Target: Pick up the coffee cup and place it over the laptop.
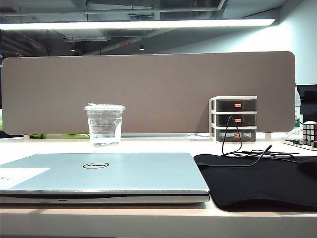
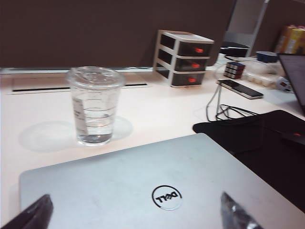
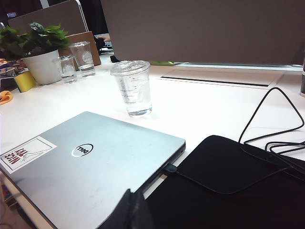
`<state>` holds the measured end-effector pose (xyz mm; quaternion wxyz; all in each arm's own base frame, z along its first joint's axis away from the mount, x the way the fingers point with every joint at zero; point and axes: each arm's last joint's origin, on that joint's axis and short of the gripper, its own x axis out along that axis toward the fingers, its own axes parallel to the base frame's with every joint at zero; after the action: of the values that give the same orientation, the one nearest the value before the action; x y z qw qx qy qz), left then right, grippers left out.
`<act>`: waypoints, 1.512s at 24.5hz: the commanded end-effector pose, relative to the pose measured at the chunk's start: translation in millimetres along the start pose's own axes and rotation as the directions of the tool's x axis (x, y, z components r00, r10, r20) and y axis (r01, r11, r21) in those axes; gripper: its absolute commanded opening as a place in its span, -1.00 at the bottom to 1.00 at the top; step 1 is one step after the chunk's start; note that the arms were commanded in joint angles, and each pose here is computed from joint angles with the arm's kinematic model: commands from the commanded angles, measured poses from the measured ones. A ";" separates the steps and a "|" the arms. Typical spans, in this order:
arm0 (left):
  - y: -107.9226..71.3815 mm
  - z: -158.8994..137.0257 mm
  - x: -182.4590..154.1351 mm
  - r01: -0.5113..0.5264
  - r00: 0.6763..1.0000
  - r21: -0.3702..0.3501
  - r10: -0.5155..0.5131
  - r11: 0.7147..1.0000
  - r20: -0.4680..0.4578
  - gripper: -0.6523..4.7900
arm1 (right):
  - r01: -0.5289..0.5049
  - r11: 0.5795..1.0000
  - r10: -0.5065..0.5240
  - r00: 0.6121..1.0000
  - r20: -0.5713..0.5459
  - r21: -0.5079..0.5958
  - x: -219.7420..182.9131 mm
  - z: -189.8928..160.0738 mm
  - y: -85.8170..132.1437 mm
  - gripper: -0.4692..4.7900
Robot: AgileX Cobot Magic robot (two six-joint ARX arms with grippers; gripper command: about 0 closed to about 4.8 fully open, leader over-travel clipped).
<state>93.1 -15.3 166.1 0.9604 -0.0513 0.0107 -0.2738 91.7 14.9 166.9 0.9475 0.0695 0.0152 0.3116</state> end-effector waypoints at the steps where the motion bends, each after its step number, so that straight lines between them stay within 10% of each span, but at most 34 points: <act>1: -2.0 1.2 -0.1 0.067 0.998 -0.024 -0.067 0.997 0.004 0.94 | -0.010 1.000 0.010 1.000 0.007 0.023 0.1 -0.3 0.1 -0.84; 12: -1.5 11.0 -0.6 0.017 0.995 -0.026 -0.014 1.000 0.099 0.93 | -0.010 1.000 0.010 1.000 0.007 0.024 0.2 -0.3 0.1 -0.84; 17: 2.1 16.2 -1.2 -0.089 0.978 -0.211 0.125 0.973 0.166 0.57 | -0.010 1.000 0.010 1.000 0.007 0.024 0.1 -0.3 0.1 -0.84; 37: 10.8 67.2 22.9 -0.119 0.966 0.043 0.105 0.992 0.237 0.63 | -0.018 0.999 0.018 1.000 -0.001 0.033 0.2 -1.1 0.3 -0.84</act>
<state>118.2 -11.3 226.3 0.9734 -0.0757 -0.0799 -0.2009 91.5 15.1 166.6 0.9452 0.0847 0.0221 0.3146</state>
